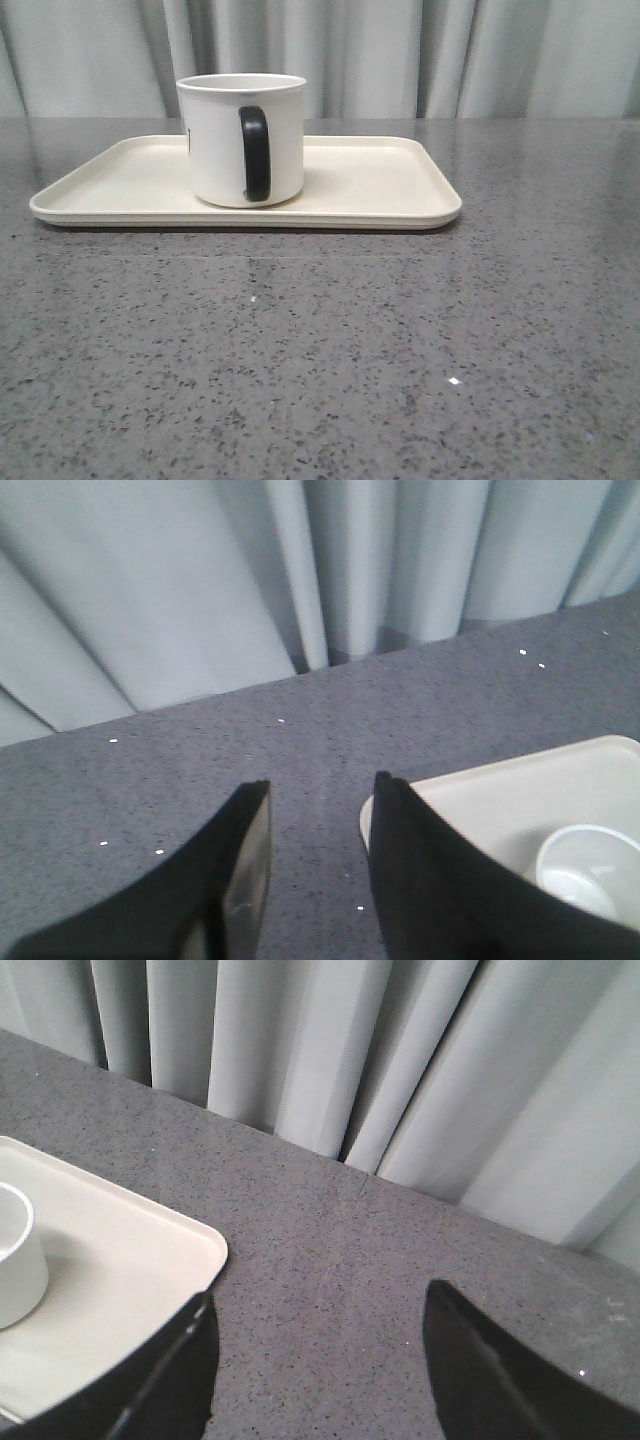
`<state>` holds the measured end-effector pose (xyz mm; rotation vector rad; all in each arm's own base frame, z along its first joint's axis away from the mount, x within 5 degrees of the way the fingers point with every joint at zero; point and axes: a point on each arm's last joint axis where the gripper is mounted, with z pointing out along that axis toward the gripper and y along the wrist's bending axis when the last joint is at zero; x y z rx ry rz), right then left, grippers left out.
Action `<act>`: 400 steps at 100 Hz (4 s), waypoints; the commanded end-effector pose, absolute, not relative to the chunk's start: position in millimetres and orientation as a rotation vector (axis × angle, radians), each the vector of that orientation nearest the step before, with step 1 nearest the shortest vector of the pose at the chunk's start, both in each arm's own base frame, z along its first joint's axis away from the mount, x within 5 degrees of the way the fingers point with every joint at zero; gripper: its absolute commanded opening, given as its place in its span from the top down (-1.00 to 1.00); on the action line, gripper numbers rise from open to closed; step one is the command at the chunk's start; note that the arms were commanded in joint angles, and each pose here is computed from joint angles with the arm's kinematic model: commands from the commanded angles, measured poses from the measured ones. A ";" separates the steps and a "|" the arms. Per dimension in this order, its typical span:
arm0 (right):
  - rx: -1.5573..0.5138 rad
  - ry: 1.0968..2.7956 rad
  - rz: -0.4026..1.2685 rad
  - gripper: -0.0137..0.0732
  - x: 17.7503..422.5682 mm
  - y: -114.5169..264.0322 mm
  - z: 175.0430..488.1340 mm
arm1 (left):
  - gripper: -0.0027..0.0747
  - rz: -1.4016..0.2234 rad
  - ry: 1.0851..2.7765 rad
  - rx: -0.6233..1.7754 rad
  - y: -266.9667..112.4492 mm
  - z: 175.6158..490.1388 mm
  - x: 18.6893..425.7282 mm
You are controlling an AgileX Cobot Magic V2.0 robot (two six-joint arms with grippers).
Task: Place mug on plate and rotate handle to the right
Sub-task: 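Move the open right gripper above the mug on the tray, then lower the right gripper into the mug and grip its rim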
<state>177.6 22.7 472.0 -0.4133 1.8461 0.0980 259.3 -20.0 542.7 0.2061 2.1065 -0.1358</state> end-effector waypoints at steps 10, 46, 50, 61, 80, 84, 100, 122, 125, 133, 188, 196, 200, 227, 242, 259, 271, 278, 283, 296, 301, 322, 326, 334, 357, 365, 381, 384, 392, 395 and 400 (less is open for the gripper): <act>-0.367 1.716 0.068 -0.37 175.8 20.9 491.2 | 0.98 -0.086 1.998 0.126 -3.1 568.4 222.4; -0.395 1.673 0.145 -0.37 196.1 26.9 531.2 | 0.98 -0.036 1.955 0.110 1.1 577.6 203.5; -0.403 1.664 0.169 -0.37 201.5 28.7 539.4 | 0.98 -0.035 1.952 0.110 1.0 578.2 202.1; -0.445 1.653 0.251 -0.37 218.3 36.4 556.7 | 0.98 -0.035 1.952 0.110 0.7 577.8 198.0; -0.567 1.668 0.373 -0.37 254.2 61.2 564.5 | 0.98 -0.044 2.021 0.108 0.9 559.6 199.9; -0.598 1.679 0.395 -0.37 262.0 68.3 562.3 | 0.98 -0.045 2.030 0.105 0.9 555.0 200.4; -0.688 1.717 0.472 -0.37 286.4 96.2 548.0 | 0.98 -0.048 2.038 0.096 1.0 541.9 197.7; -0.755 1.768 0.541 -0.37 307.7 124.1 525.3 | 0.98 -0.002 2.069 0.085 4.0 527.7 188.8; -0.762 1.776 0.547 -0.37 310.0 126.8 522.5 | 0.98 -0.001 2.071 0.085 3.9 526.7 186.5; -0.775 1.796 0.567 -0.37 316.4 134.3 514.8 | 0.98 0.001 2.071 0.082 4.1 521.7 185.8; -0.892 1.939 0.661 -0.37 347.7 182.8 460.8 | 0.98 -0.009 2.154 0.077 4.6 493.2 192.2; -0.905 1.969 0.673 -0.37 351.4 186.6 452.8 | 0.98 -0.009 2.154 0.077 4.6 493.2 192.2; -0.911 1.992 0.674 -0.37 353.2 187.2 448.4 | 0.98 -0.009 2.158 0.078 4.6 492.9 192.0; -0.950 2.074 0.678 -0.37 355.9 191.7 433.7 | 0.98 -0.010 2.164 0.078 4.5 492.4 191.7; -0.996 2.087 0.670 -0.37 352.8 202.7 427.9 | 0.98 -0.022 2.165 0.079 3.7 492.3 191.6; -1.046 2.123 0.619 -0.37 353.1 216.7 414.9 | 0.98 -0.025 2.176 0.080 3.5 491.5 191.0; -1.054 2.179 0.582 -0.37 356.1 224.2 402.4 | 0.98 -0.026 2.180 0.081 3.4 491.2 190.8; -1.062 2.181 0.567 -0.37 357.0 226.8 399.5 | 0.98 -0.026 2.180 0.081 3.4 491.2 190.8; -1.063 2.181 0.567 -0.37 356.9 227.6 399.0 | 0.98 -0.026 2.180 0.081 3.4 491.2 190.8; -1.045 2.181 0.554 -0.37 358.3 227.1 399.2 | 0.98 -0.026 2.180 0.081 3.4 491.2 190.8; -1.040 2.184 0.544 -0.37 358.9 226.5 399.0 | 0.98 -0.026 2.180 0.081 3.4 491.2 190.8; -1.022 2.216 0.543 -0.37 363.4 228.2 391.5 | 0.98 -0.026 2.180 0.081 3.4 491.2 190.8; -1.024 2.231 0.545 -0.37 365.7 229.4 386.6 | 0.98 -0.026 2.180 0.081 3.4 491.2 190.8; -1.029 2.257 0.548 -0.37 370.0 231.8 377.6 | 0.98 -0.025 2.180 0.081 3.4 491.2 190.8; -1.034 2.279 0.552 -0.37 373.6 234.8 368.9 | 0.98 -0.020 2.180 0.091 3.4 491.2 190.8; -1.030 2.272 0.552 -0.37 374.0 236.0 368.9 | 0.98 -0.015 2.179 0.102 3.4 491.2 190.8; -1.034 2.254 0.556 -0.37 373.3 242.6 367.6 | 0.98 -0.015 2.179 0.102 3.4 491.2 190.8; -1.035 2.254 0.559 -0.37 373.5 243.5 366.8 | 0.98 -0.015 2.179 0.102 3.4 491.2 190.8; -1.048 2.263 0.564 -0.37 373.8 248.5 361.3 | 0.98 -0.015 2.179 0.102 3.4 491.2 190.8; -1.050 2.269 0.564 -0.37 375.0 249.6 358.2 | 0.98 -0.015 2.179 0.102 3.4 491.2 190.8; -1.056 2.271 0.564 -0.37 375.0 251.5 356.3 | 0.98 -0.014 2.179 0.103 3.4 491.2 190.8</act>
